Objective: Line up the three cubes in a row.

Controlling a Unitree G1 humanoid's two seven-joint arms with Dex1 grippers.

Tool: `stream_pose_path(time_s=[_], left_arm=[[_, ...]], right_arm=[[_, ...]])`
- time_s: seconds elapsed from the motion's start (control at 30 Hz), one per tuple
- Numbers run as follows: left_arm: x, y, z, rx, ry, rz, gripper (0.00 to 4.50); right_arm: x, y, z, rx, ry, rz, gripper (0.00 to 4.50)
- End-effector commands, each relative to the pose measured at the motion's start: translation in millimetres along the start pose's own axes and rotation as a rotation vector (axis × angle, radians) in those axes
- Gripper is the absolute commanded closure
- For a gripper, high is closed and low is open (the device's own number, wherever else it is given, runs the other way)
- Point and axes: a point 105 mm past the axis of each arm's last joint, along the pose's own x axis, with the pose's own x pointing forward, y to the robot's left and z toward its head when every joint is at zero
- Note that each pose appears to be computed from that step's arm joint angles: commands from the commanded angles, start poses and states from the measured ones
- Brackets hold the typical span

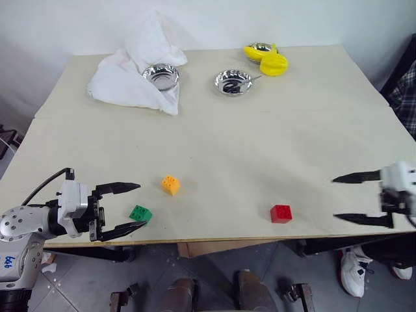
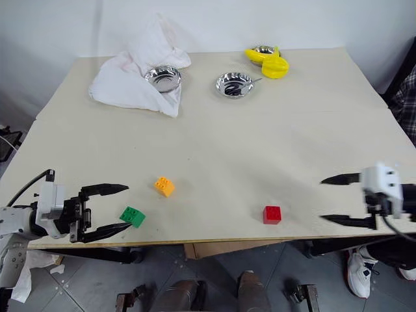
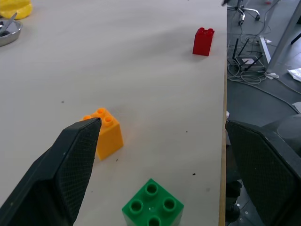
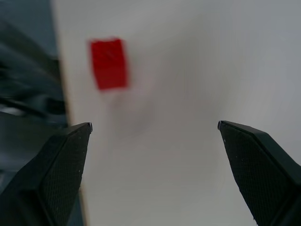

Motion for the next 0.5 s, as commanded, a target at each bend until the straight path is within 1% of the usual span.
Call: stream_pose_path(time_s=[0.03, 0.2, 0.33, 0.47, 0.5], left_arm=[[4, -8, 2, 0.018, 0.003, -0.031, 0.02], [7, -15, 3, 0.014, 0.007, -0.049, 0.02], [8, -16, 4, 0.016, 0.007, -0.041, 0.02], [8, -17, 5, 0.016, 0.012, -0.03, 0.0], [8, -17, 5, 0.015, 0.014, -0.028, 0.0]], right_arm=[[22, 10, 13, -0.016, 0.04, 0.124, 0.0], [47, 4, 9, -0.05, 0.08, 0.127, 0.0], [58, 2, 8, -0.066, 0.072, 0.124, 0.0], [61, 1, 8, -0.061, 0.073, 0.118, 0.75], [61, 1, 8, -0.062, 0.072, 0.118, 1.05]])
